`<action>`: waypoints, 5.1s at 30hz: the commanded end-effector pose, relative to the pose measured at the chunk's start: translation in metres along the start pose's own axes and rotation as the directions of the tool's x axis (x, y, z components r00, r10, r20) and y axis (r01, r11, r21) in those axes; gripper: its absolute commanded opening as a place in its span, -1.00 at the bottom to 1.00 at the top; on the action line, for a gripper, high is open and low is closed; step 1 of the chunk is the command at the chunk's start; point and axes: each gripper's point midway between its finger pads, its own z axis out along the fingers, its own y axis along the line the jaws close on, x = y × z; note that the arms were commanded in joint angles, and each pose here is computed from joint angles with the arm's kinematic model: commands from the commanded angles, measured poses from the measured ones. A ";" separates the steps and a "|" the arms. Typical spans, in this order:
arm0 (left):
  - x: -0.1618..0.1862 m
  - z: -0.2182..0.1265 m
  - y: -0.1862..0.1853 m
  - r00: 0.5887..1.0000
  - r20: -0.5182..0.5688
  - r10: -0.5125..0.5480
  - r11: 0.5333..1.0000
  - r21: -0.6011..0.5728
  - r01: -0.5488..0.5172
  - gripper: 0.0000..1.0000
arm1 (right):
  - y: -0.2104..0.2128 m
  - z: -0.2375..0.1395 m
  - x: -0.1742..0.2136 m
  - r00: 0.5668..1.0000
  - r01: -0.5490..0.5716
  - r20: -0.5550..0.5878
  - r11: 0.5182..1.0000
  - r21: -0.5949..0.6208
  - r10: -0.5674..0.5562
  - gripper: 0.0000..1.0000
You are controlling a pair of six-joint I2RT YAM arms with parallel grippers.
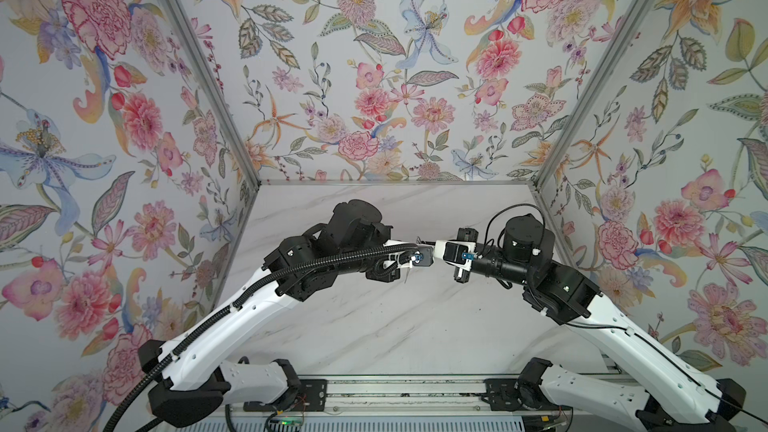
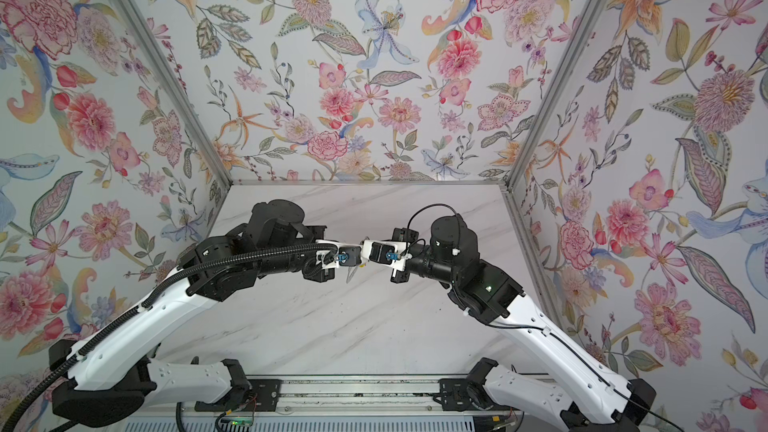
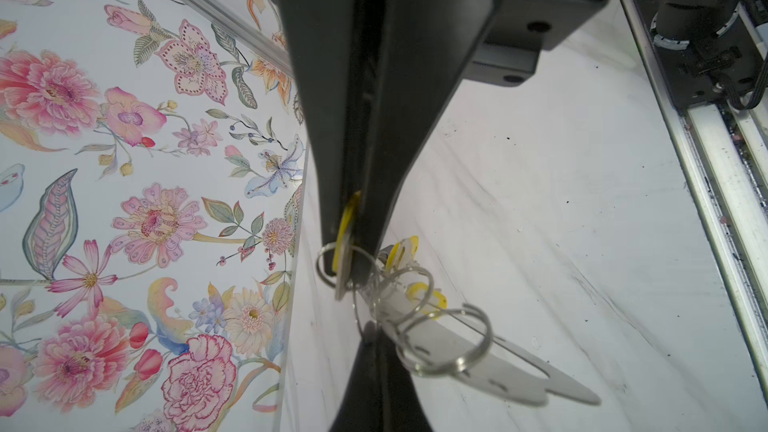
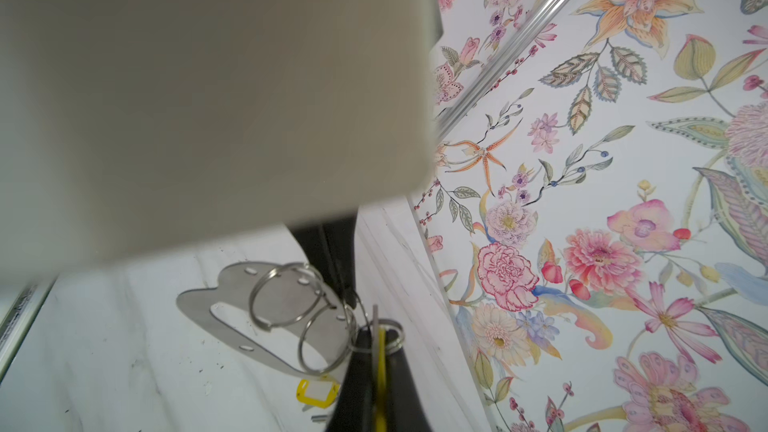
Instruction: Remove the keys from the keyring
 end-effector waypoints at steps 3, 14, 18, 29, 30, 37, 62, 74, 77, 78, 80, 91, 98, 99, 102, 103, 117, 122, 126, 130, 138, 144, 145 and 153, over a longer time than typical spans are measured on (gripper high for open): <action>-0.021 0.015 -0.002 0.995 0.041 0.092 0.996 0.000 -0.092 -1.00 | 0.000 0.012 -0.001 1.000 0.028 -0.011 1.000 -0.010 -0.028 -1.00; -0.038 0.000 0.010 0.982 0.166 0.091 0.996 -0.030 -0.087 -1.00 | 0.015 0.017 0.012 0.997 0.023 -0.071 0.999 -0.032 -0.025 -1.00; -0.034 -0.003 0.011 0.981 0.156 0.112 0.993 -0.058 -0.104 -1.00 | 0.011 0.009 0.015 0.997 -0.064 -0.043 0.997 -0.040 0.062 -1.00; -0.005 0.006 0.012 0.991 0.041 0.131 0.987 -0.095 -0.126 -1.00 | 0.023 -0.010 0.038 0.963 -0.266 -0.063 0.963 -0.054 0.262 -1.00; -0.004 0.008 0.011 0.990 0.035 0.135 0.987 -0.094 -0.132 -1.00 | 0.023 -0.010 0.040 0.958 -0.284 -0.069 0.958 -0.052 0.280 -1.00; -0.004 0.022 0.001 0.980 -0.014 0.200 0.976 -0.089 -0.201 -1.00 | 0.019 -0.004 0.055 0.906 -0.408 -0.134 0.912 -0.032 0.401 -1.00; 0.000 0.063 -0.018 0.902 -0.198 0.385 0.914 -0.059 -0.403 -1.00 | 0.027 -0.016 0.073 0.870 -0.429 -0.285 0.903 -0.034 0.402 -1.00; -0.009 0.082 -0.038 0.806 -0.244 0.539 0.822 -0.057 -0.567 -1.00 | 0.028 -0.006 0.097 0.799 -0.503 -0.391 0.864 -0.019 0.457 -1.00; -0.013 0.088 -0.048 0.776 -0.246 0.581 0.792 -0.048 -0.609 -1.00 | 0.026 -0.003 0.105 0.781 -0.512 -0.413 0.859 0.008 0.469 -1.00; -0.014 0.091 -0.053 0.765 -0.247 0.595 0.782 -0.040 -0.622 -1.00 | 0.018 -0.004 0.110 0.766 -0.522 -0.417 0.852 0.040 0.489 -1.00; -0.015 0.095 -0.061 0.760 -0.239 0.604 0.779 -0.026 -0.627 -1.00 | 0.011 -0.006 0.110 0.756 -0.541 -0.405 0.839 0.057 0.515 -1.00; -0.017 0.099 -0.082 0.739 -0.213 0.639 0.746 -0.061 -0.663 -1.00 | -0.005 -0.009 0.121 0.707 -0.595 -0.386 0.793 0.127 0.592 -1.00; -0.016 0.096 -0.068 0.747 -0.233 0.623 0.739 -0.138 -0.659 -1.00 | 0.001 -0.009 0.126 0.686 -0.617 -0.395 0.776 0.129 0.611 -1.00; -0.012 0.096 -0.066 0.757 -0.233 0.611 0.750 -0.138 -0.647 -1.00 | 0.001 -0.010 0.126 0.685 -0.619 -0.393 0.775 0.129 0.613 -1.00; -0.003 0.097 -0.063 0.787 -0.239 0.569 0.779 -0.150 -0.609 -1.00 | 0.002 -0.012 0.122 0.692 -0.624 -0.377 0.773 0.116 0.616 -1.00; -0.002 0.095 -0.060 0.805 -0.235 0.544 0.795 -0.161 -0.585 -1.00 | 0.002 -0.012 0.123 0.691 -0.623 -0.379 0.773 0.119 0.615 -1.00; 0.049 0.043 -0.027 0.989 -0.145 -0.009 0.954 -0.296 -0.035 -0.47 | -0.016 -0.025 0.176 0.559 -0.672 -0.353 0.659 0.338 0.750 -1.00; 0.078 0.030 -0.014 0.936 -0.019 -0.352 0.881 -0.343 0.325 0.08 | -0.009 -0.009 0.207 0.451 -0.716 -0.355 0.569 0.404 0.819 -1.00; 0.102 0.022 -0.008 0.813 0.072 -0.578 0.735 -0.386 0.557 0.26 | 0.009 0.010 0.243 0.352 -0.718 -0.376 0.505 0.479 0.857 -1.00; 0.123 0.021 -0.011 0.693 0.126 -0.710 0.613 -0.374 0.696 0.42 | 0.026 0.026 0.280 0.274 -0.678 -0.397 0.469 0.567 0.876 -1.00; 0.157 0.029 -0.020 0.564 0.130 -0.816 0.486 -0.374 0.790 0.59 | 0.050 0.042 0.335 0.167 -0.594 -0.413 0.426 0.683 0.895 -0.91; 0.173 0.033 -0.027 0.500 0.123 -0.857 0.421 -0.393 0.818 0.62 | 0.059 0.045 0.353 0.142 -0.558 -0.449 0.446 0.700 0.882 -0.36; 0.176 0.033 -0.028 0.491 0.124 -0.862 0.410 -0.399 0.820 0.62 | 0.059 0.044 0.353 0.143 -0.554 -0.455 0.452 0.699 0.879 -0.27; 0.191 0.024 -0.029 0.450 0.131 -0.883 0.357 -0.436 0.826 0.68 | 0.057 0.055 0.313 0.227 -0.646 -0.472 0.494 0.582 0.852 -0.01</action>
